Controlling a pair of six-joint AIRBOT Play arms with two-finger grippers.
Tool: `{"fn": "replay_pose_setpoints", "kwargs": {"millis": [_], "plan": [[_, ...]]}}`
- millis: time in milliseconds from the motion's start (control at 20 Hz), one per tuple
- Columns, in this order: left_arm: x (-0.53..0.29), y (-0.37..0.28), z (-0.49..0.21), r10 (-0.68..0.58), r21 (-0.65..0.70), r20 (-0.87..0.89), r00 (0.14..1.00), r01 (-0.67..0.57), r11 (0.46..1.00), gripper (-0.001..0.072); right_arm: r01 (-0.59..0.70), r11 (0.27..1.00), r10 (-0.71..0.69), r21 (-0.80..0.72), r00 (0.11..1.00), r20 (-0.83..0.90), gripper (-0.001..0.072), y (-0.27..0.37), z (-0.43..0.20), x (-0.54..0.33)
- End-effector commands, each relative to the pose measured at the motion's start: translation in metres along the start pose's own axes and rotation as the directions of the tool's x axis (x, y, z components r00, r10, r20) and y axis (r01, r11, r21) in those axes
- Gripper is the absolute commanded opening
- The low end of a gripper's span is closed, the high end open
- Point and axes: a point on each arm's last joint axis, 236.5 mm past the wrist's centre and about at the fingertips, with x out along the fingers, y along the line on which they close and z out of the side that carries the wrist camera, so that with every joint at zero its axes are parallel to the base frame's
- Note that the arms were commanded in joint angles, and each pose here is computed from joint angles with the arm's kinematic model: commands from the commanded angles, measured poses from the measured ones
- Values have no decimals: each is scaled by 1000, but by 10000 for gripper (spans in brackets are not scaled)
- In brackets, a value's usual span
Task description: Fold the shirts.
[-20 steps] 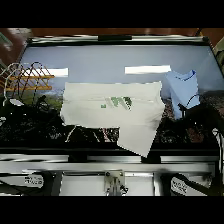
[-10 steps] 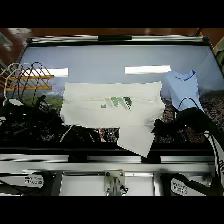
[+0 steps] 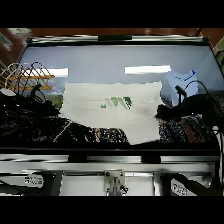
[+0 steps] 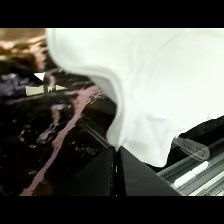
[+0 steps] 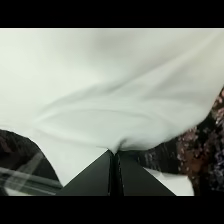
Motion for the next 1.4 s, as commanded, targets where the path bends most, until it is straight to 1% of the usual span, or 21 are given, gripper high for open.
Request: {"fn": "replay_pose_setpoints", "kwargs": {"millis": [0, 200, 300, 450, 600, 750, 900, 1050, 1250, 1300, 1350], "plan": [[-26, -11, 34, 21, 48, 79, 997, -25, 999, 29, -3, 998, 13, -57, 984, 178, 56, 23, 61, -35], [-54, -12, 94, 62, 37, 229, 971, -72, 997, 30, 1, 998, 17, -61, 955, 297, 56, 30, 125, -48], [-61, -18, 130, 37, 4, 310, 950, -40, 999, 30, 4, 998, 19, -70, 945, 325, 56, 31, 152, -48], [-59, -32, 176, -37, 4, 413, 910, 39, 999, 31, 10, 999, 9, -47, 926, 377, 56, 24, 189, -39], [-46, -30, 210, -42, -4, 489, 871, 51, 999, 33, 14, 1000, -6, -20, 926, 377, 56, 11, 207, -10], [-22, -18, 219, -22, -31, 494, 869, 42, 999, 33, 41, 999, -43, 13, 933, 357, 57, -14, 212, 21], [0, -2, 216, -17, -60, 459, 888, 50, 997, 33, 28, 999, -43, 41, 904, 426, 57, -20, 233, 32], [5, 3, 216, -11, -66, 456, 890, 46, 997, 33, 39, 999, -51, 34, 872, 486, 57, -19, 247, 32], [10, 4, 213, -15, -75, 442, 897, 53, 996, 37, 29, 998, -48, 50, 893, 448, 58, -20, 239, 40], [10, 3, 212, -18, -78, 437, 899, 58, 995, 101, 29, 998, -47, 49, 900, 434, 102, -19, 235, 41], [10, 1, 210, -24, -74, 428, 903, 62, 995, 313, 30, 999, -45, 42, 905, 423, 299, -18, 233, 41]]}}
